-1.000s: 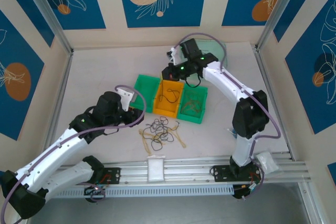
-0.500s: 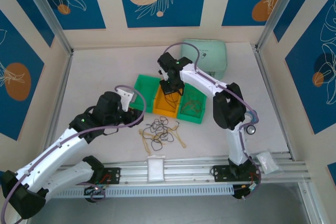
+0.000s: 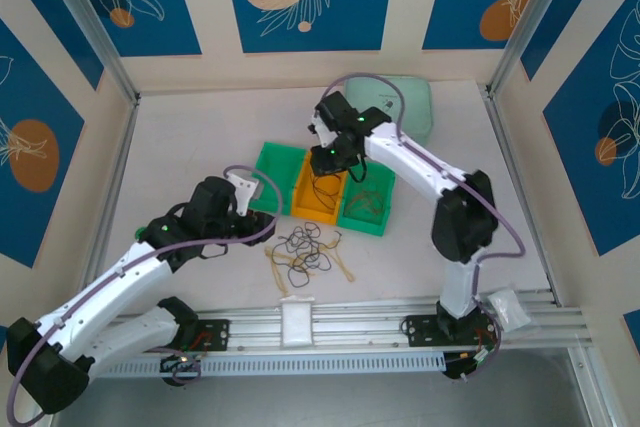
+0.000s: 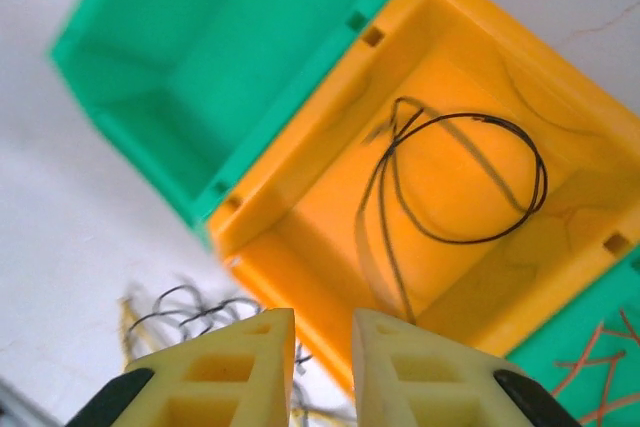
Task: Untangle the cables
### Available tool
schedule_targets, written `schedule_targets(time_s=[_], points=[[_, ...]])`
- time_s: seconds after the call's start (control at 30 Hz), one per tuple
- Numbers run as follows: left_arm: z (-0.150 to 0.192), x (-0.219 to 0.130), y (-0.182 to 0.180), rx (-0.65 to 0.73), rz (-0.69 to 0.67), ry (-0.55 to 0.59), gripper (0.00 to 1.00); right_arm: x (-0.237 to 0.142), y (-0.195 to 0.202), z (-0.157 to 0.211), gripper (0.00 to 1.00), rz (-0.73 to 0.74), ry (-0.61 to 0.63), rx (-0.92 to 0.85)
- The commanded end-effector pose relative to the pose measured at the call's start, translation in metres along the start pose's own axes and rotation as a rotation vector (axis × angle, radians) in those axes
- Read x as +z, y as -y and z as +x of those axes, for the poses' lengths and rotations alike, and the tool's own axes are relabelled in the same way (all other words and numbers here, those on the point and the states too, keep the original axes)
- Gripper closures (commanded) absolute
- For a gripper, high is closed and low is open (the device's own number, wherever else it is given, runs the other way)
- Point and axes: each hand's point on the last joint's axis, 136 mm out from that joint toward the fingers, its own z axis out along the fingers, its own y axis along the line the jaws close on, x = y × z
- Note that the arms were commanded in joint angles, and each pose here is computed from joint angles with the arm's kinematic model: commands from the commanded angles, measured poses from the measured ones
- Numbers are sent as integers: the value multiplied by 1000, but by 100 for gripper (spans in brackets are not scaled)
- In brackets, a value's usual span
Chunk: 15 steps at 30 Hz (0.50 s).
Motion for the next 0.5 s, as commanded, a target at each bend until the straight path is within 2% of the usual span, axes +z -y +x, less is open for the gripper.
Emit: schedule_targets(time_s=[0.0, 0.2, 0.33, 0.47], points=[[5, 10, 6, -19, 61, -23, 52, -27, -18, 28, 78, -107, 10, -5], [23, 30, 7, -54, 101, -80, 53, -23, -13, 130, 78, -58, -125, -2], [31, 37, 3, -68, 92, -101, 53, -11, -7, 196, 78, -3, -250, 69], [30, 40, 2, -77, 89, -91, 53, 4, -8, 233, 77, -19, -306, 148]])
